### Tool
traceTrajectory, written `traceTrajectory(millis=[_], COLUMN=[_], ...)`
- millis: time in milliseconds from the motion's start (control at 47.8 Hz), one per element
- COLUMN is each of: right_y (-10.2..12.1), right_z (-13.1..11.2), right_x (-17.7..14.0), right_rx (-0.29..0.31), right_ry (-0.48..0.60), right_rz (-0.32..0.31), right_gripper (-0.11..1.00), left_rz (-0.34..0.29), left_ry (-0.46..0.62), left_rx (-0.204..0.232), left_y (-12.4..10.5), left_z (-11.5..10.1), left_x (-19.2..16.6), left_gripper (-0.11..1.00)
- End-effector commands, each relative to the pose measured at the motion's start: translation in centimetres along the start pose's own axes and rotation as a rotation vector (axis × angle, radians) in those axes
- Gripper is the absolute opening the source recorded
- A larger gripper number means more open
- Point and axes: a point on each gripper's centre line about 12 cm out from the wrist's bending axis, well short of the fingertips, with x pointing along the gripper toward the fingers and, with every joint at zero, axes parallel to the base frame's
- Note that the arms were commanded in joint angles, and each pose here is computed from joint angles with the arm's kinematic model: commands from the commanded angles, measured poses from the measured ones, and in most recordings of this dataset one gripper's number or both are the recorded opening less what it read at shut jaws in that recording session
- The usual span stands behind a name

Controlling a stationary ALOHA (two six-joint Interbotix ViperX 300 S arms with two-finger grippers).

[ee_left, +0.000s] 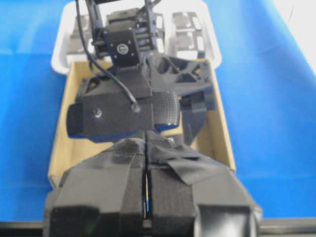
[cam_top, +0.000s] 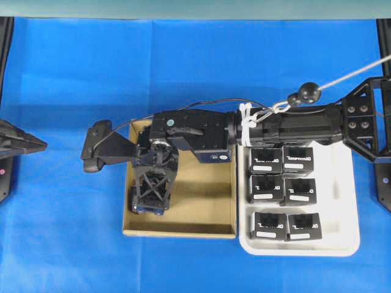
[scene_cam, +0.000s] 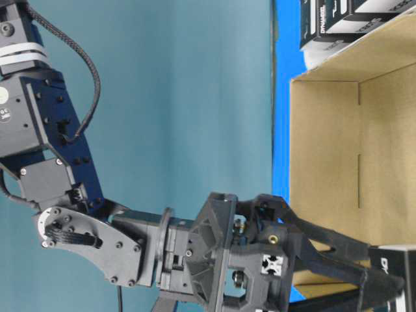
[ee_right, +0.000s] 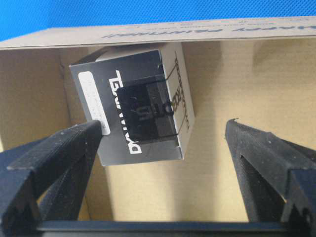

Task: Pick the box from inside the cardboard box.
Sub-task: 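Lower the open right gripper around the black servo box, then close the right gripper on the servo box and lift it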

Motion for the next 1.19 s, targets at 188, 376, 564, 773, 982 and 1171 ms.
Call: traceTrajectory(millis=[188, 376, 564, 773, 982, 1171], right_y=[1.4, 3.6, 4.0, 2.9, 3.6, 3.9], right_z=[0.9, 1.1, 1.0, 1.2, 0.9, 0.8], right_x=[-2.7, -2.8, -2.3, -1.5, -0.1, 0.3], right_rx=[-0.036, -0.162, -0.248, -0.296, -0.322, -0.346], right_ry=[-0.064, -0.075, -0.069, -0.068, -0.047, -0.039], right_rz=[0.007, 0.011, -0.022, -0.099, -0.094, -0.09], right_gripper=[0.99, 0.99, 0.99, 0.99, 0.99, 0.99], left_rz=[0.0, 0.001, 0.001, 0.001, 0.001, 0.001], left_ry=[-0.015, -0.014, -0.015, -0.015, -0.012, -0.014], left_rx=[0.002, 0.0, 0.0, 0.0, 0.0, 0.0], left_y=[0.0, 0.0, 0.0, 0.0, 0.0, 0.0], left_z=[0.8, 0.8, 0.8, 0.8, 0.8, 0.8], left_x=[0.1, 0.1, 0.1, 0.1, 0.1, 0.1], left_gripper=[-0.07, -0.07, -0.07, -0.07, -0.07, -0.07])
